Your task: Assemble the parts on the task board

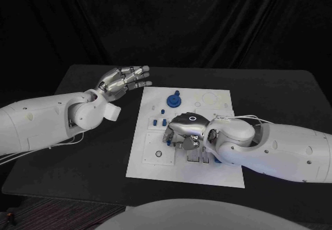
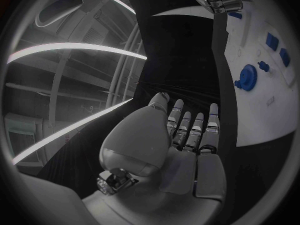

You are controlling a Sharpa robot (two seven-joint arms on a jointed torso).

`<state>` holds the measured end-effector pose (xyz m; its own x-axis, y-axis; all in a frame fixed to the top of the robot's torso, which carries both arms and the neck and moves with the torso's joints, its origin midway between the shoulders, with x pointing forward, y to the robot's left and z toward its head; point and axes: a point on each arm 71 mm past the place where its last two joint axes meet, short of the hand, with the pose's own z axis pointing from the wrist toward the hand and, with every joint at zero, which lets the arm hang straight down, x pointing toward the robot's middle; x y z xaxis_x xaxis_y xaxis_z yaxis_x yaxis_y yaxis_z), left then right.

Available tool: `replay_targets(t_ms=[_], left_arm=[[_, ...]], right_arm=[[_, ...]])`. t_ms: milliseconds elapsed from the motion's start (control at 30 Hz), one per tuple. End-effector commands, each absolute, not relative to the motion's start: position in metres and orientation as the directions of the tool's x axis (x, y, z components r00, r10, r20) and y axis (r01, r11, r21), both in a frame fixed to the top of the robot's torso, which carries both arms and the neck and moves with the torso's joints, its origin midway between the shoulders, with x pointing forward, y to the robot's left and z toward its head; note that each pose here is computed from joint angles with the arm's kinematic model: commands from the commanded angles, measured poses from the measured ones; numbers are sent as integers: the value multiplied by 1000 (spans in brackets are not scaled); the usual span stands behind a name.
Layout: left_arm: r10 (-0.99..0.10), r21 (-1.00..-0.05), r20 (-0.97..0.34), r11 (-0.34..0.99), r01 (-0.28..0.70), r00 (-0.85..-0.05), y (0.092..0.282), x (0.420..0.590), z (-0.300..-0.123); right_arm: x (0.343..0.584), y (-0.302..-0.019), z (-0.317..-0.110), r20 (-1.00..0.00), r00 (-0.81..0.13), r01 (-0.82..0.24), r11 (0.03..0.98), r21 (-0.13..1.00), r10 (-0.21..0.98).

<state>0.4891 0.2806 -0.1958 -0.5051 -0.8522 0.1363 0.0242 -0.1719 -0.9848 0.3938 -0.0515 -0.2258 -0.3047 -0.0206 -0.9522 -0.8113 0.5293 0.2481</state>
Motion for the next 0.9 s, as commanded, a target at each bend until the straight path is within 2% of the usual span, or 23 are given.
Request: replay_targets(t_ms=[33, 267, 567, 667, 900], left_arm=[[-845, -982, 150, -188, 22, -514, 279, 489, -196], [-845, -982, 150, -186, 20, -514, 280, 489, -196], [-845, -983, 150, -185, 17, -514, 281, 489, -196], [-845, -983, 150, -185, 17, -513, 281, 489, -196], [-849, -982, 148, -185, 24, -507, 283, 488, -196]], right_arm=[[393, -53, -230, -945, -323, -809, 535, 243, -60], [393, -56, -231, -942, -329, -806, 541, 241, -71], [395, -69, -220, -959, -283, -805, 540, 243, 10], [399, -77, -207, -968, -248, -807, 545, 228, 38], [417, -107, -160, -985, -152, -776, 607, 169, 79]])
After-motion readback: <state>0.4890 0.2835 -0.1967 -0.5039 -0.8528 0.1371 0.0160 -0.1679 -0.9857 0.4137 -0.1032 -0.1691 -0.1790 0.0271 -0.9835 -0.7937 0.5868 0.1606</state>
